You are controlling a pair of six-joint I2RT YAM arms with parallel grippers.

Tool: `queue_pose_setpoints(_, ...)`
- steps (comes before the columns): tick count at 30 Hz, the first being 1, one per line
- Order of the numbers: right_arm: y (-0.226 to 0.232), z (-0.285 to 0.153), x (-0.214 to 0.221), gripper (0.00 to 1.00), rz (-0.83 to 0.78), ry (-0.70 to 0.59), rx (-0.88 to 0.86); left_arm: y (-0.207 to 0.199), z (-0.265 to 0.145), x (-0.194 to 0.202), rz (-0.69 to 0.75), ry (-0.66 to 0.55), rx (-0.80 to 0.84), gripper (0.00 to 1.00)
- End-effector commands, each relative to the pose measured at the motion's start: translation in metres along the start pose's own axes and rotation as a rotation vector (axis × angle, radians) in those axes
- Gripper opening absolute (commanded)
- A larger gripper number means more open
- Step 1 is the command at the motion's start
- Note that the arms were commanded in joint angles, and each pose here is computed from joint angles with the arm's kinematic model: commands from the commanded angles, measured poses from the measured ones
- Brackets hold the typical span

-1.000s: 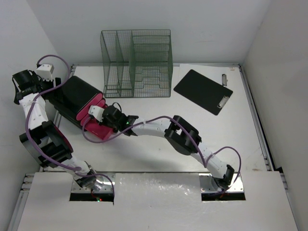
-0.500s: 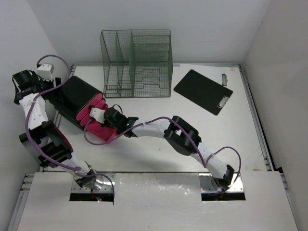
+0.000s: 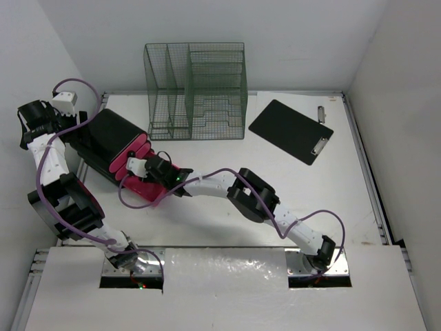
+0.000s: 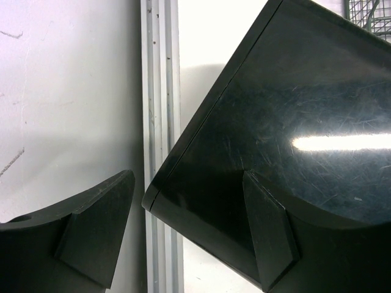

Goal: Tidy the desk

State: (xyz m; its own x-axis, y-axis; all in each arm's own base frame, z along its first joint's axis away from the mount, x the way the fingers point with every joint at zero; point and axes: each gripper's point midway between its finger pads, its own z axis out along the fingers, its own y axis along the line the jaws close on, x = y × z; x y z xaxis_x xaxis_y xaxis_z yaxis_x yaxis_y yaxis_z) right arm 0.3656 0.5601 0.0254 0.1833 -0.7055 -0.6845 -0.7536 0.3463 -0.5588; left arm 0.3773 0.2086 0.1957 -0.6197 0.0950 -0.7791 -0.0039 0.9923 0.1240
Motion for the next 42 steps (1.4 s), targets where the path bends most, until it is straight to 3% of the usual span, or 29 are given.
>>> queue_pose_setpoints(1,0.005,-0.001,-0.013,0.46,-0.031,-0.026,-0.018,-0.006,0.006,0.019,-0.033,0.069,0.024,0.7)
queue_pose_setpoints(6,0.022,-0.024,-0.042,0.6,-0.017,-0.108,-0.114,-0.006,0.007,0.018,-0.028,0.067,0.028,0.7)
queue_pose_setpoints(8,0.034,-0.031,-0.048,0.6,-0.012,-0.129,-0.159,-0.006,0.007,0.02,-0.027,0.071,0.027,0.7)
queue_pose_setpoints(20,0.056,-0.056,-0.078,0.46,0.176,-0.228,-0.426,-0.005,0.007,0.02,-0.017,0.071,0.02,0.7)
queue_pose_setpoints(30,-0.006,-0.095,-0.113,0.49,0.367,-0.323,-0.315,-0.004,0.007,0.019,-0.018,0.069,0.021,0.7)
queue_pose_setpoints(37,-0.012,-0.124,-0.058,0.5,0.53,-0.178,-0.218,-0.001,0.008,0.008,-0.024,0.05,0.025,0.7)
queue_pose_setpoints(42,0.006,-0.137,-0.018,0.58,0.568,-0.106,-0.236,-0.001,0.018,0.012,-0.047,0.068,0.044,0.7)
